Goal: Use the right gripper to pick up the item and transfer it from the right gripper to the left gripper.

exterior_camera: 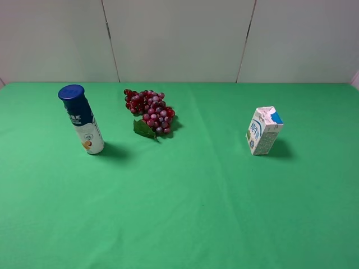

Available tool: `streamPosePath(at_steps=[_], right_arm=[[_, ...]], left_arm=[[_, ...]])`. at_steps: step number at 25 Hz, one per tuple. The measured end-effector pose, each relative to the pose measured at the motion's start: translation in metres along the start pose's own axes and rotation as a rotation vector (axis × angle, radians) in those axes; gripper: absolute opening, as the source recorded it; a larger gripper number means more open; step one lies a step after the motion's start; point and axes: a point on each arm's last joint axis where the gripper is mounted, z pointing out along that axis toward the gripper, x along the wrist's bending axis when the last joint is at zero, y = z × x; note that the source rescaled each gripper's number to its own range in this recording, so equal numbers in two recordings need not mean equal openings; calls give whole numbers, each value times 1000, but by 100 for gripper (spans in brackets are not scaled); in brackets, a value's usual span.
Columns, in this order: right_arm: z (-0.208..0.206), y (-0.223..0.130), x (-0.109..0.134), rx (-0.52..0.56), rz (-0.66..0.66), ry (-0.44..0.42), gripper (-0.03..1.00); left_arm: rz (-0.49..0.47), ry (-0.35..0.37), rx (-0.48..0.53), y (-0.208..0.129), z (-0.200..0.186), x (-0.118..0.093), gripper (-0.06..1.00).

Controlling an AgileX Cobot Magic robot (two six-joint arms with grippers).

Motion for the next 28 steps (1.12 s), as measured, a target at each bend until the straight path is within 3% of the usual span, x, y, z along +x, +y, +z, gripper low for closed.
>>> streamPosePath(at_steps=[16,24,28], right_arm=[[77,116,1,239,-41,2,100],[132,154,30,339,-141,102,100],[166,167,41,423,-132,109,100]], left_arm=[[0,0,0,0,0,0,84],[0,0,0,0,0,0,84],[0,0,0,0,0,0,84]])
